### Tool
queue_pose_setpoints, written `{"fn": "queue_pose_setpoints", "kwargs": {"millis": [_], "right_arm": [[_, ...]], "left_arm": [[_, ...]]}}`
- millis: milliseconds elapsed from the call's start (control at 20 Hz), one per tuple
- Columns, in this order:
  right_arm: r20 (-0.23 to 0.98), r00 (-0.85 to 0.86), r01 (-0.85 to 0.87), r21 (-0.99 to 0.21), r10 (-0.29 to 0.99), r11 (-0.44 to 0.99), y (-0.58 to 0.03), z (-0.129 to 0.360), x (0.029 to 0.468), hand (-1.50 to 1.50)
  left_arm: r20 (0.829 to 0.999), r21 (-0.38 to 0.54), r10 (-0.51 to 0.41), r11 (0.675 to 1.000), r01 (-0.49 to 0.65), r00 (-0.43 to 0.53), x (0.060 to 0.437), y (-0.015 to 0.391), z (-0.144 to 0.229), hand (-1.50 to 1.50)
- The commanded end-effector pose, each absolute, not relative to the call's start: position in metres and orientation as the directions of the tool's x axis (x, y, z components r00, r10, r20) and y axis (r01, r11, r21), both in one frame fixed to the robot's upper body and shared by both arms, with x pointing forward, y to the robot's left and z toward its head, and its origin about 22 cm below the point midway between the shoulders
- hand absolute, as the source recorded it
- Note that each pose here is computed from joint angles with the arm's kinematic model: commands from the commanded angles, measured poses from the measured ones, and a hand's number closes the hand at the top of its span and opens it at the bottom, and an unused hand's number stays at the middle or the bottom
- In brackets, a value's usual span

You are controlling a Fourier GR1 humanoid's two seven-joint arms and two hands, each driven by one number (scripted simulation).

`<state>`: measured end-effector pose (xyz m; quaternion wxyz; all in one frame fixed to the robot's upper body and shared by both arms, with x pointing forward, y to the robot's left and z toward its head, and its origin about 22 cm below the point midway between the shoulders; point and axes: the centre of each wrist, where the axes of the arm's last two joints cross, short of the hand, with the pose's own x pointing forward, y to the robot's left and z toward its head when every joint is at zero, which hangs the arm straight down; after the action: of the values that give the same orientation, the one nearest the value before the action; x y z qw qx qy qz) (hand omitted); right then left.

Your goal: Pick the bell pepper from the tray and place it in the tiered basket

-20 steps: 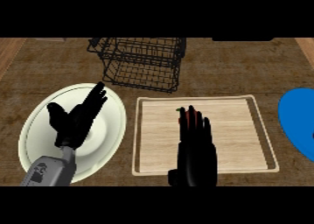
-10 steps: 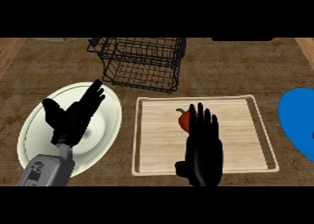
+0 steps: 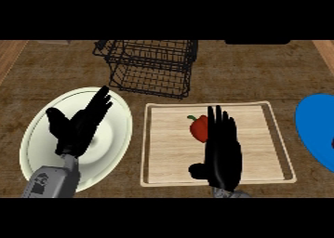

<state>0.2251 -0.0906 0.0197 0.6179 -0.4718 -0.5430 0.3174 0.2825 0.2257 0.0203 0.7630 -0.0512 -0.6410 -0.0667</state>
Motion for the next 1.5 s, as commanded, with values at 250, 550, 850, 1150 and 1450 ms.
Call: {"fn": "queue_pose_setpoints", "kwargs": {"millis": [250,550,850,1150,1450], "right_arm": [[0.381,0.239,0.12,-0.924,0.893,0.363,-0.094,-0.012,0.253,-1.5],[0.386,0.24,0.095,-0.923,0.891,0.374,-0.11,-0.006,0.271,-1.5],[0.387,0.222,0.08,-0.922,0.895,0.379,-0.109,-0.013,0.287,-1.5],[0.405,0.089,0.044,-0.914,0.91,0.403,-0.101,-0.05,0.269,1.5],[0.381,0.05,0.077,-0.923,0.923,0.377,-0.098,-0.035,0.282,1.5]], "left_arm": [[0.984,0.003,-0.033,0.985,0.171,0.174,0.271,0.223,0.011,0.0],[0.983,0.013,-0.045,0.984,0.177,0.18,0.277,0.235,0.039,0.0],[0.982,0.006,-0.04,0.983,0.182,0.182,0.28,0.214,0.019,0.0],[0.985,0.001,-0.033,0.982,0.186,0.169,0.285,0.223,0.022,0.0],[0.983,0.021,-0.052,0.984,0.175,0.177,0.289,0.224,0.021,0.0]]}}
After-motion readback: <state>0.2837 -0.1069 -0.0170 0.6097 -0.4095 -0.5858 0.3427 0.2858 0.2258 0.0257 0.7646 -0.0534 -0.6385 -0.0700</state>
